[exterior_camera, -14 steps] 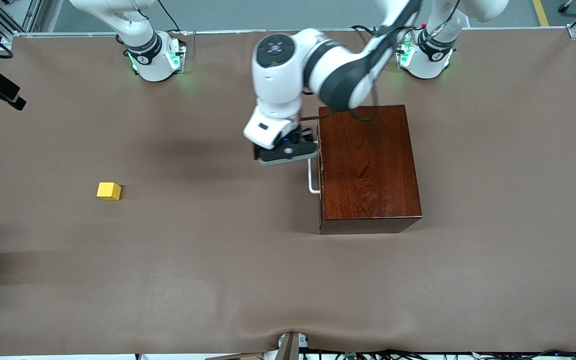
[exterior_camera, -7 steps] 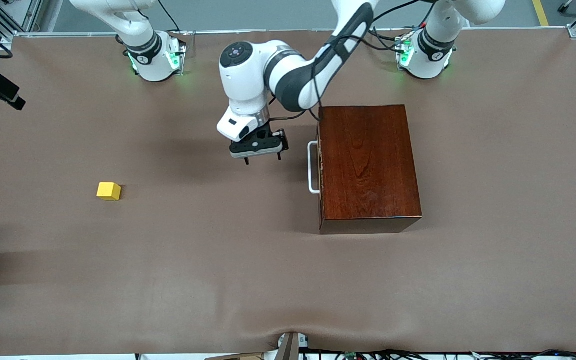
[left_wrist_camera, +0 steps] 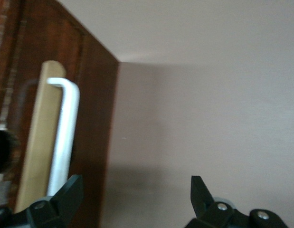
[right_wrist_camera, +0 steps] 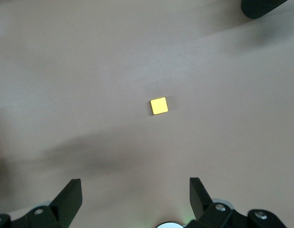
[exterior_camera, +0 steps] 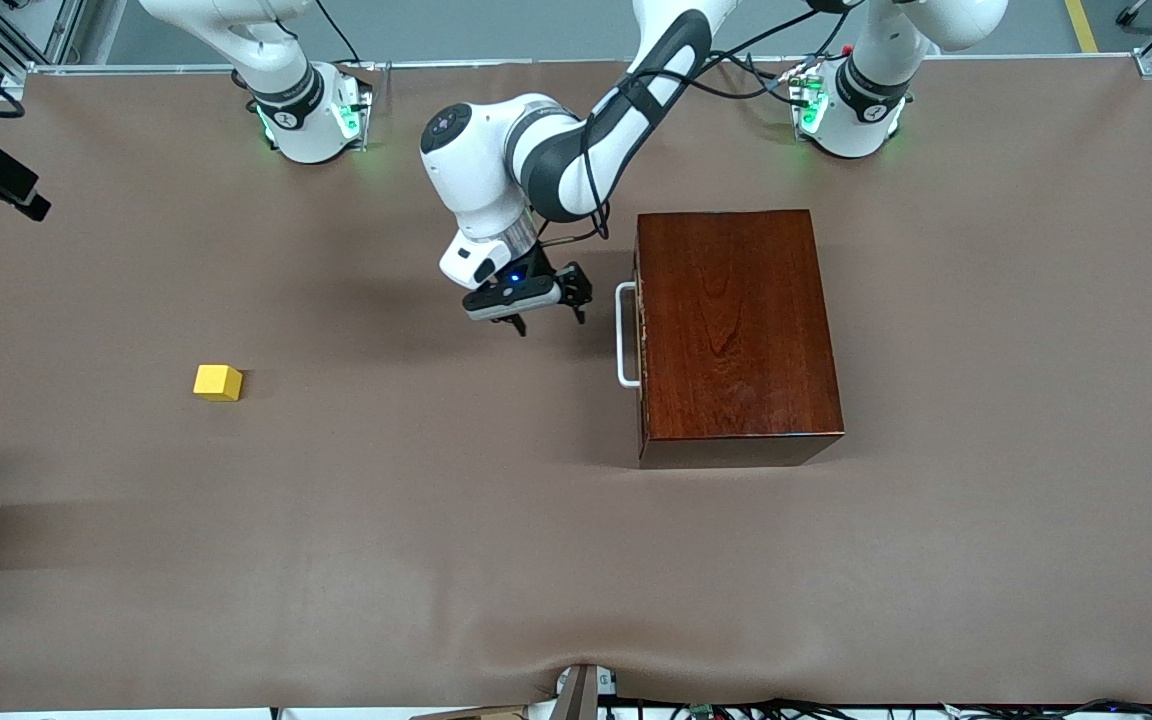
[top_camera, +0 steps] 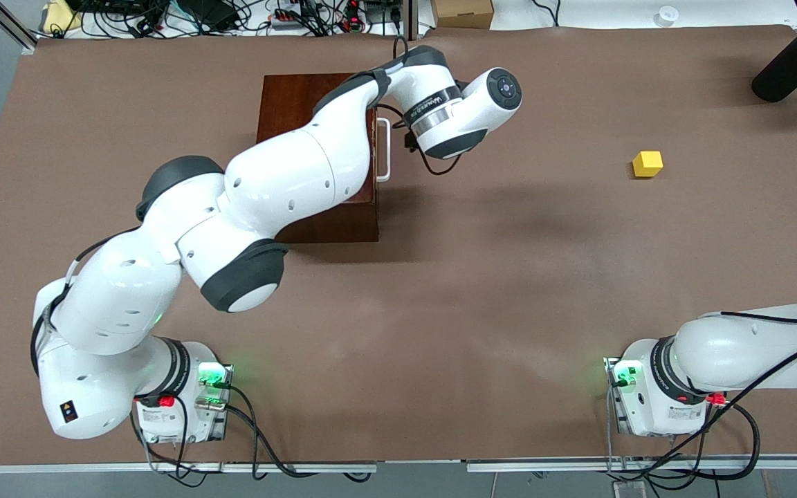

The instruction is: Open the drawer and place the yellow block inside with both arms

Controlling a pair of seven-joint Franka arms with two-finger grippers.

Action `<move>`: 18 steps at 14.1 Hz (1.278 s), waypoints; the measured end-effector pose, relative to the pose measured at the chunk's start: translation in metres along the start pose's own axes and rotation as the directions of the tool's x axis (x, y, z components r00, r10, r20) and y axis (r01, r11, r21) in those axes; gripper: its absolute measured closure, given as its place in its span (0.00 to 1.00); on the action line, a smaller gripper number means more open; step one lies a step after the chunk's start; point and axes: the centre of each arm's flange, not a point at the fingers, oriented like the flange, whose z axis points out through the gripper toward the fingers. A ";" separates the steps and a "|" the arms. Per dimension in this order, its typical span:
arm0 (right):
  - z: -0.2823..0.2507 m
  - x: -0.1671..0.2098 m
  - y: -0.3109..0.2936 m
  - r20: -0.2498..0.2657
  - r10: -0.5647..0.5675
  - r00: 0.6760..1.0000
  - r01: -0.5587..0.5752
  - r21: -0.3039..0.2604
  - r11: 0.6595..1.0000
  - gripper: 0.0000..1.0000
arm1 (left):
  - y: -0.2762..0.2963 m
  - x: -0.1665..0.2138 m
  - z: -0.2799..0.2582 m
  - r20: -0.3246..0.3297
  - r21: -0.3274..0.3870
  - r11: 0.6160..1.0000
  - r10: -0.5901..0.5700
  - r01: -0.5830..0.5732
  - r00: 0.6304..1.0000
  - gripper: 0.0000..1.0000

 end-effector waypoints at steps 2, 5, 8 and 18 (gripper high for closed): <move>0.000 0.000 0.002 0.000 0.004 1.000 -0.004 0.000 1.000 0.00 | -0.011 -0.001 0.008 0.010 0.104 0.995 0.007 -0.008 1.000 0.00; 0.001 0.001 0.005 0.001 0.010 1.000 -0.010 0.000 1.000 0.00 | -0.015 -0.002 0.010 0.018 0.136 0.991 0.006 -0.008 1.000 0.00; 0.001 0.002 0.005 0.002 0.010 1.000 -0.010 0.000 1.000 0.00 | -0.014 0.001 0.012 0.004 0.123 0.992 -0.015 0.015 1.000 0.00; 0.001 0.002 0.005 0.002 0.011 1.000 -0.011 -0.001 1.000 0.00 | -0.024 0.025 0.048 -0.021 0.158 0.979 -0.129 0.130 0.991 0.00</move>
